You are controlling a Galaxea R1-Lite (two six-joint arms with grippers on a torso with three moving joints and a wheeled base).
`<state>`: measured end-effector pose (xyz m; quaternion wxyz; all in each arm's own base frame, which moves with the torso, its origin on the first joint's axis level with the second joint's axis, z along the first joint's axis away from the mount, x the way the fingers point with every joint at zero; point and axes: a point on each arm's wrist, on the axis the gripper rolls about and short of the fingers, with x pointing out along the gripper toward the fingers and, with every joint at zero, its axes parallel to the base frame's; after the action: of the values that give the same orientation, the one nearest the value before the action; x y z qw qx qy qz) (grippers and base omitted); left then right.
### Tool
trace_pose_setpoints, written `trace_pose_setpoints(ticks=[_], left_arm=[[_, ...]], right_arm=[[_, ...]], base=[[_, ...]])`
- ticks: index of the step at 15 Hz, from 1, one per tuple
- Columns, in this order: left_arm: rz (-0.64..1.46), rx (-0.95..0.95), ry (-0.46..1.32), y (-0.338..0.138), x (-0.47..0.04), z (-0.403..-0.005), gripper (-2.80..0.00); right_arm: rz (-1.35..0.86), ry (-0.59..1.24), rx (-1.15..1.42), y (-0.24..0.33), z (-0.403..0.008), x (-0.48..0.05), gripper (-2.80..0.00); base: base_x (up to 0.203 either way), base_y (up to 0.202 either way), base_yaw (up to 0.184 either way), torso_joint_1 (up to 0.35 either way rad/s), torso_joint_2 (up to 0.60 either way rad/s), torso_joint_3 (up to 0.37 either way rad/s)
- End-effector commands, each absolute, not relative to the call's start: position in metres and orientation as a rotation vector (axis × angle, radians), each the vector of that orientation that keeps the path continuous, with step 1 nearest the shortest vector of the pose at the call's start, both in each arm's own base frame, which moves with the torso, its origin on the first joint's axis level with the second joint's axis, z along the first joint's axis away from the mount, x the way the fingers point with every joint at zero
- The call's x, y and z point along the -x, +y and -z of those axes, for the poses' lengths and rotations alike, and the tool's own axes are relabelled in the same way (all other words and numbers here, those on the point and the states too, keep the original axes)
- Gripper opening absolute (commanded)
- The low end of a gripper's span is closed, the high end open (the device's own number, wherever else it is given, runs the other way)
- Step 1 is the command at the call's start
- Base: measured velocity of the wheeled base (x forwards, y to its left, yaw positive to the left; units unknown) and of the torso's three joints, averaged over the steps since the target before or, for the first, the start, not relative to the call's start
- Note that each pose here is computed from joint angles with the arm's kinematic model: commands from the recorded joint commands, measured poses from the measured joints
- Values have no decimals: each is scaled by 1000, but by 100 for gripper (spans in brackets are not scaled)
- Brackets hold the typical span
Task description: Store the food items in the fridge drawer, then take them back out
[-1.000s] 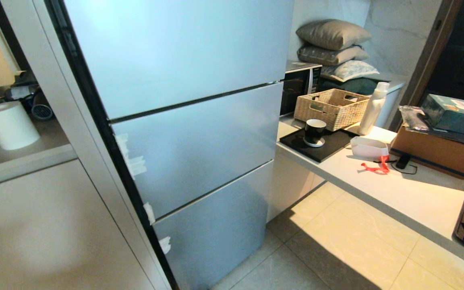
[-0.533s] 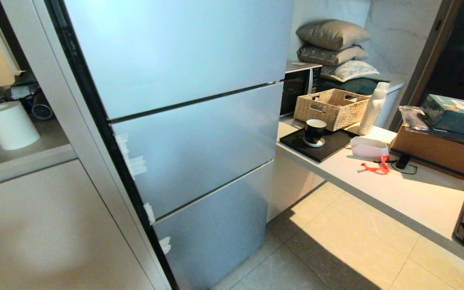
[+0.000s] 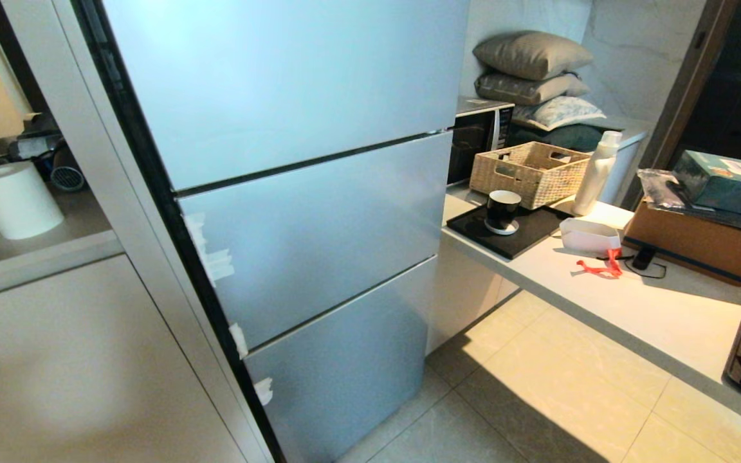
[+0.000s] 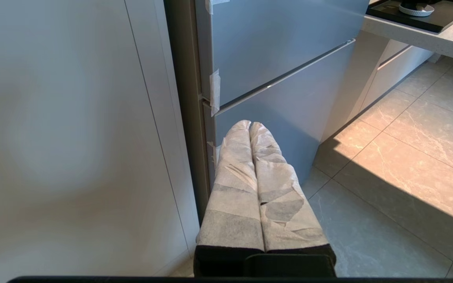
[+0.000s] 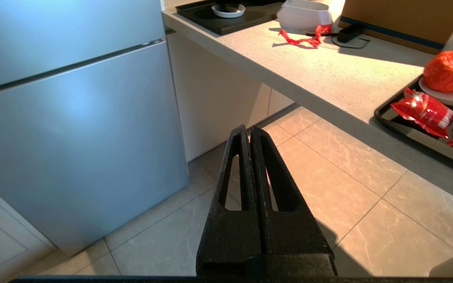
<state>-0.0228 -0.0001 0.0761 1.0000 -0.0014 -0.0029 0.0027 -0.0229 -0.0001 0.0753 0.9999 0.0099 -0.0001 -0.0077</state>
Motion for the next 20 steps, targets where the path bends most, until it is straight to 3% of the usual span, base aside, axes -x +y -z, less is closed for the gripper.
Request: trace_pose_setpoints(ticks=[1,20], left_arm=[[-6,3,-5,0,23,-76,-280],[-6,3,-5,0,23,-76,-280]], right_arm=[[31,0,-25,0,-76,23,-280],[31,1,-25,0,-75,23,-280]], base=[[0,0,0,0,0,0],[0,0,0,0,0,0]])
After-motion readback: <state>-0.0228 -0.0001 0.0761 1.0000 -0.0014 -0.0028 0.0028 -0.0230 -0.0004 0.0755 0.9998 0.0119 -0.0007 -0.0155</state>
